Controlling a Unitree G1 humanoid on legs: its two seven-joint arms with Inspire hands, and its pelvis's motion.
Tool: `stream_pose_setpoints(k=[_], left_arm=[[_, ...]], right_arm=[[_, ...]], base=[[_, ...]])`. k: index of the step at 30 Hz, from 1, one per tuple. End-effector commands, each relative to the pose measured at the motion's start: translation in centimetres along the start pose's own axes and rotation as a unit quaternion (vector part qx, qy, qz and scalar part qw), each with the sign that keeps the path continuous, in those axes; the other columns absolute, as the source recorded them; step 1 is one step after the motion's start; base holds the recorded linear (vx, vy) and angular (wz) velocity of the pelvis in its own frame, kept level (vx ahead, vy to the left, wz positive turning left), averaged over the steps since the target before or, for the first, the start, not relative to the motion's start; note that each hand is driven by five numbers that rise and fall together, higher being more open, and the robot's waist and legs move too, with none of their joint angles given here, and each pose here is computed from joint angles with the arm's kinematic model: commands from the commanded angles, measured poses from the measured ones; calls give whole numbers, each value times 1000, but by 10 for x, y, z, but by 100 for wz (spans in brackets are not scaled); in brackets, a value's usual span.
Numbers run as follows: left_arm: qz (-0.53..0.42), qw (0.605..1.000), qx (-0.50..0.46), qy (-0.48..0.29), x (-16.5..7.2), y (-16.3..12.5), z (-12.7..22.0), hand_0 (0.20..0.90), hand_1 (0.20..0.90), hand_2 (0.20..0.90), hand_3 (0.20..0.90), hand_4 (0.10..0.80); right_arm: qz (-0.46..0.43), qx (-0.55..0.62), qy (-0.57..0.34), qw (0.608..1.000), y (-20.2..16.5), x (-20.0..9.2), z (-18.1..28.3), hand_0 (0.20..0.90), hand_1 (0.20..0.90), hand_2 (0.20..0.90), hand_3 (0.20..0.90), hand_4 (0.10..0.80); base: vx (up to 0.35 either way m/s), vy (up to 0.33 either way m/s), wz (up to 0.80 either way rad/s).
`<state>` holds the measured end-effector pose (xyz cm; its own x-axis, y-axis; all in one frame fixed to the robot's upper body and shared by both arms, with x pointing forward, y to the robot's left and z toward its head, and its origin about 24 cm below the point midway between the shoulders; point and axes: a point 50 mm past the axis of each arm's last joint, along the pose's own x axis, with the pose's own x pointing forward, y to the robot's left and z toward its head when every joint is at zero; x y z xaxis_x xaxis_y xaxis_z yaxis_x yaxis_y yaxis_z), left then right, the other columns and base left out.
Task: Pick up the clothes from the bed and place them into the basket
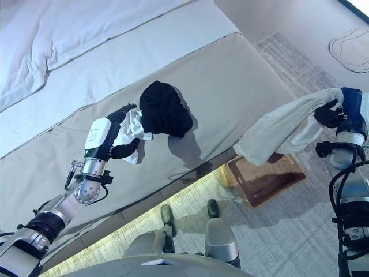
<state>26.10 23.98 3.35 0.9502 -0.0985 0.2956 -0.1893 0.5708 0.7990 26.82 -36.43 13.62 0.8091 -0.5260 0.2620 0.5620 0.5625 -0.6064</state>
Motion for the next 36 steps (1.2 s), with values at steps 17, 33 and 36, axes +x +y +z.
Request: stream_pose_setpoints(k=[17, 33, 36], left_arm=[[48, 999, -16, -16, 4, 14, 2, 900, 900, 900, 900, 800], [11, 999, -31, -42, 11, -1, 9, 900, 900, 900, 900, 800], [11, 999, -36, -36, 8, -4, 7, 900, 900, 900, 900, 800]], right_arm=[[197, -109, 142, 964, 49, -54, -79, 300, 300, 300, 200, 100], [220, -184, 346, 893, 82, -117, -157, 900, 900, 900, 900, 800], [197, -196, 325, 904, 84, -111, -152, 900, 900, 900, 900, 800]], base=[[-1, -21, -3], [4, -19, 10], [0, 0, 0]])
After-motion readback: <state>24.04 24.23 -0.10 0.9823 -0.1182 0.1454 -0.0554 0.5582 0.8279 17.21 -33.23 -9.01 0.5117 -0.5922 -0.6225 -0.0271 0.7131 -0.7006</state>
